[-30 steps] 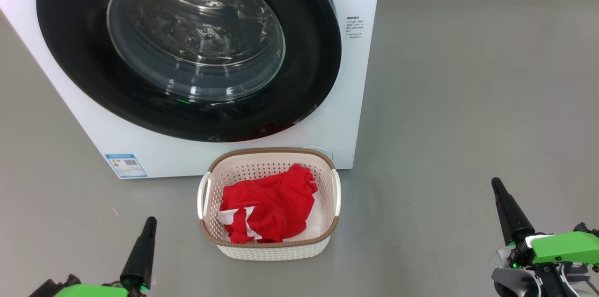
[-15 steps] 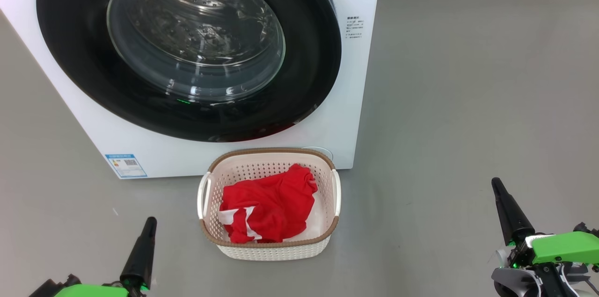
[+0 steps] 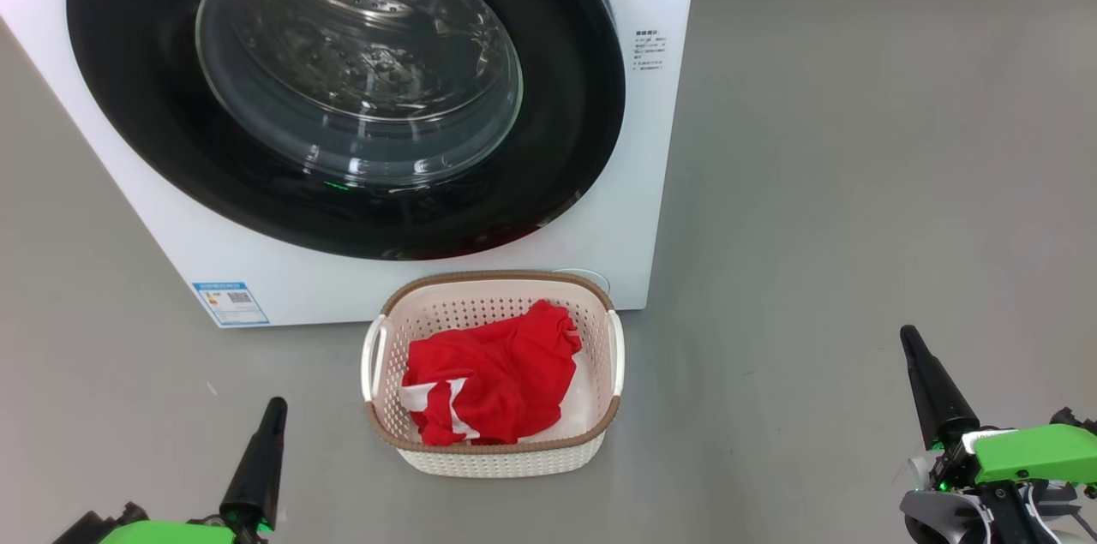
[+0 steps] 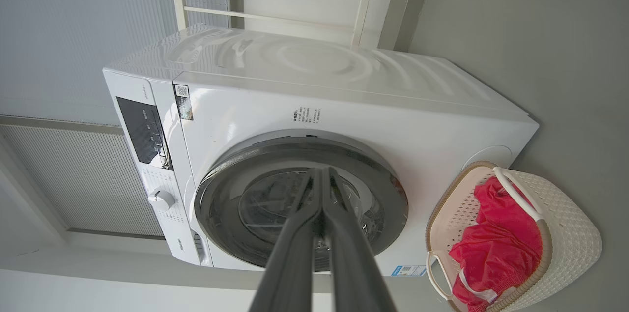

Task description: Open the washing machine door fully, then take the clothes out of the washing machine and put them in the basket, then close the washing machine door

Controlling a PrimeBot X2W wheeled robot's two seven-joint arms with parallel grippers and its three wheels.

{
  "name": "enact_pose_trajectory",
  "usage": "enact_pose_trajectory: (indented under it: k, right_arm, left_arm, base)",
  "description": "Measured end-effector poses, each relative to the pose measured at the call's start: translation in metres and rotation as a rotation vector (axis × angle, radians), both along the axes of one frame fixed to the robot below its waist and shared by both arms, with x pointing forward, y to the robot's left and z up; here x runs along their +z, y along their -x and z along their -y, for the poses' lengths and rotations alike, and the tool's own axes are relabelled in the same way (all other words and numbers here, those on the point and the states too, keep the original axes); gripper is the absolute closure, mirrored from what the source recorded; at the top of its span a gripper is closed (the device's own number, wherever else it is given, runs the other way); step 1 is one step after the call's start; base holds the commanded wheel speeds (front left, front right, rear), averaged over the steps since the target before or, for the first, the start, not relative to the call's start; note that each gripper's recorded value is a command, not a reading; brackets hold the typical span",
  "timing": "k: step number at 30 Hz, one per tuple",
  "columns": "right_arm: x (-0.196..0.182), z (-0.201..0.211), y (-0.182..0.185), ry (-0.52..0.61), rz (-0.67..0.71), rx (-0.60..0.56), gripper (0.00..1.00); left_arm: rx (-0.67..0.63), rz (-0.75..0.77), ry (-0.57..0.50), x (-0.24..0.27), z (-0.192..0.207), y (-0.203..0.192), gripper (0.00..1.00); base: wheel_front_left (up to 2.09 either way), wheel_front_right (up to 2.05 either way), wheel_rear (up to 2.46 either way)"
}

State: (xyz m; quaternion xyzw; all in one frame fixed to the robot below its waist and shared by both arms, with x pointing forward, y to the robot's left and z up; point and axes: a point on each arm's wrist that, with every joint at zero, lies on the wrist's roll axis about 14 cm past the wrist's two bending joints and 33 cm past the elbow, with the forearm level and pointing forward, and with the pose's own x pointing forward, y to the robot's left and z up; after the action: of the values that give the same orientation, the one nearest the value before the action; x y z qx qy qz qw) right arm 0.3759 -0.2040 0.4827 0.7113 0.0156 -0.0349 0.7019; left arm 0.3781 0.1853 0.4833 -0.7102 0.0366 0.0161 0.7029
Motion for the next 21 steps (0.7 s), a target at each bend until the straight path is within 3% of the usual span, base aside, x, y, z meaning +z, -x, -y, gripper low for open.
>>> enact_pose_trajectory:
  k: [21]
  right_arm:
    - [-0.0001, 0.0, 0.0, 0.0, 0.0, 0.0, 1.0]
  left_arm:
    - [0.0, 0.0, 0.0, 0.0, 0.0, 0.0, 1.0]
  base:
    - [0.0, 0.0, 0.0]
